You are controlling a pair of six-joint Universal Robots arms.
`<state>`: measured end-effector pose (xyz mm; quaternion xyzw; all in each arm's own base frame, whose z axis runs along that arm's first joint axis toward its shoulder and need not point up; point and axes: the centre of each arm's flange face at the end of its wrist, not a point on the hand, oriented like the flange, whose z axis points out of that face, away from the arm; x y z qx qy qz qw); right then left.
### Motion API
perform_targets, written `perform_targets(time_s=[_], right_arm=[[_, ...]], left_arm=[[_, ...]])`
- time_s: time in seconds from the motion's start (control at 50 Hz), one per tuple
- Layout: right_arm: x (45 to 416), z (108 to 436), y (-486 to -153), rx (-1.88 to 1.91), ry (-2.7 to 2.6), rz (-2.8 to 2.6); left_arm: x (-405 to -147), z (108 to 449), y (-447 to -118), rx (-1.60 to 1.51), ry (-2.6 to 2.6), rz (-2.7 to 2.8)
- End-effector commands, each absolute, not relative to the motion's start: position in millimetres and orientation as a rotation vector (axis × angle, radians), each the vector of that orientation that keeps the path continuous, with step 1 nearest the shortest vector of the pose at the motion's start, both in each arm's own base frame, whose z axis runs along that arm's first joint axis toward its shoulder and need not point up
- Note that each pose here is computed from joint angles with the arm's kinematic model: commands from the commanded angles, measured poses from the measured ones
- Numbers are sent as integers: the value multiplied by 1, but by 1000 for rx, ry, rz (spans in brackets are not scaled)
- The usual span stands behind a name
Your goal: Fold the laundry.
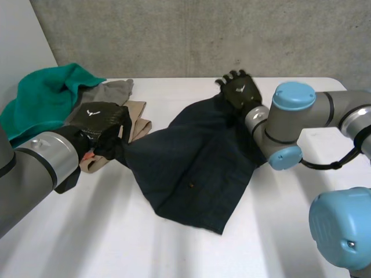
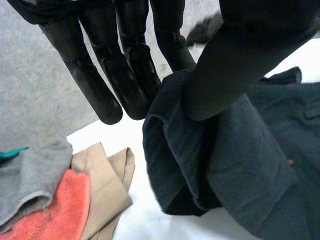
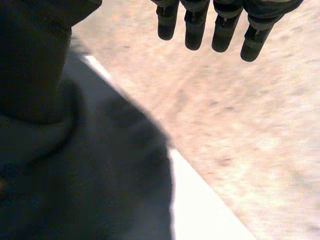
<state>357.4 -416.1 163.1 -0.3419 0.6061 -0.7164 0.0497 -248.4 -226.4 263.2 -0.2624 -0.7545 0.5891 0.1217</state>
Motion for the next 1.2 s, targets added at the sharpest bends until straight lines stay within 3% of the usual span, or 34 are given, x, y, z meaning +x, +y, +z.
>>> perform_targets(time_s=[0.02,0.08,0.18,0.34,0.42,0.62,0.8,0.9,1.0,1.2], right_arm=[[333,259,-388,-835,1931,-2257],[317,284,-360,-765,2029,-2159],[293,286,-311,-694,2219,-1890],[283,221,-211,-775,2344,-1306],[287,191,-186,-825,2318,-1233],[300,133,-168,-776,2373,-1275],[308,129,-177,-730,2341,-1425],[304,159,-181,-675,2298,-1560],[284,259,-191,-550,2033,-1893],[246,394,-221,-515,1697,-2242]], left_arm=[[-242,283,-236,-777,-2164,1819],[-241,292,-237,-767,-2138,1855],[-242,301,-239,-763,-2108,1888],[-249,315,-239,-766,-2047,1934],[-255,322,-235,-777,-2009,1948],[-259,330,-234,-775,-1975,1970],[-256,333,-235,-751,-1977,1979],[-254,340,-235,-722,-1965,1998],[-246,381,-221,-667,-1846,2109],[-231,466,-180,-521,-1580,2246]])
